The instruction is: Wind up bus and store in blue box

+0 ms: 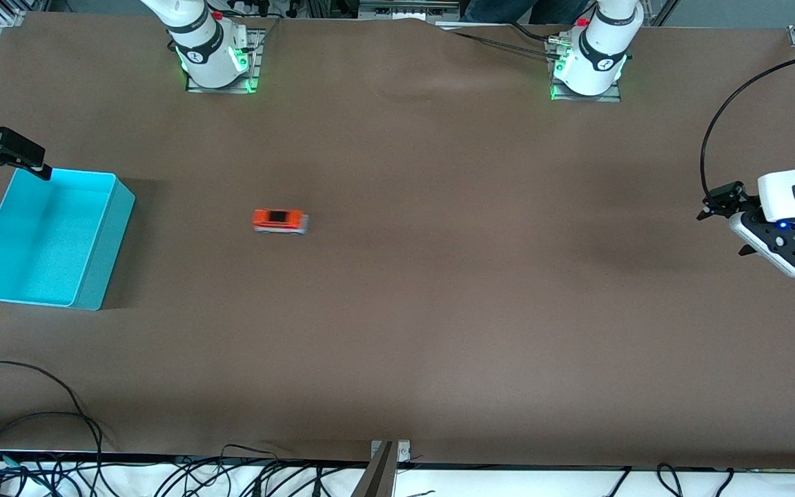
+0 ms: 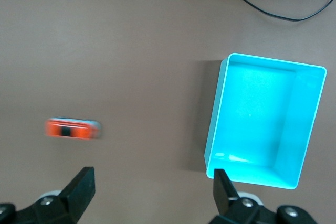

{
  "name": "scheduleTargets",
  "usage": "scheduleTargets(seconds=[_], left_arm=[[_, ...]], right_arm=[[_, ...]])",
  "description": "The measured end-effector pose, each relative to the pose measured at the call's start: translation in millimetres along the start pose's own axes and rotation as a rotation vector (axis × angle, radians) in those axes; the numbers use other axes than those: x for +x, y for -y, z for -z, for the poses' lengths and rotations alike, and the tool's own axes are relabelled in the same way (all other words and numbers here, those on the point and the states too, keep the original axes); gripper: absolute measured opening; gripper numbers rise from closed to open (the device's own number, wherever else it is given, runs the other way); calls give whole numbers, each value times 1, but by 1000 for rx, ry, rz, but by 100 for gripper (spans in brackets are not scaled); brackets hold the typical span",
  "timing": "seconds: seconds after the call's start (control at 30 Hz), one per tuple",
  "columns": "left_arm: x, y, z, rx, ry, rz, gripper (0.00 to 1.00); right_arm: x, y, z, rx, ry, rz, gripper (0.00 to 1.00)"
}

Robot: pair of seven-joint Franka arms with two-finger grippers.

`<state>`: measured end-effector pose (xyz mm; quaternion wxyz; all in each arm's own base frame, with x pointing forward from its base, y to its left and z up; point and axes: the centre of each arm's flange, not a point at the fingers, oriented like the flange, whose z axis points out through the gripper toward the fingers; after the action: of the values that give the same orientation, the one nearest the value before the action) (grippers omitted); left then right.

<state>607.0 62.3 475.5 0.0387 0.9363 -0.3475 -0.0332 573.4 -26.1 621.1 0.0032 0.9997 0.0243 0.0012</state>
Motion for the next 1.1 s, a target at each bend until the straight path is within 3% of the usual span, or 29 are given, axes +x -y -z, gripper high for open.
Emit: scheduleTargets(seconds=[0.33, 0.57, 1.1], left_arm=[[31, -40, 26, -9, 29, 150, 100], [38, -62, 59, 29, 66, 230, 100], [37, -122, 128, 118, -21, 489, 100]], right_arm=[[0, 2, 0, 0, 0, 2, 100], [0, 2, 0, 2, 0, 3, 100], [1, 9, 0, 7, -1, 14, 100]])
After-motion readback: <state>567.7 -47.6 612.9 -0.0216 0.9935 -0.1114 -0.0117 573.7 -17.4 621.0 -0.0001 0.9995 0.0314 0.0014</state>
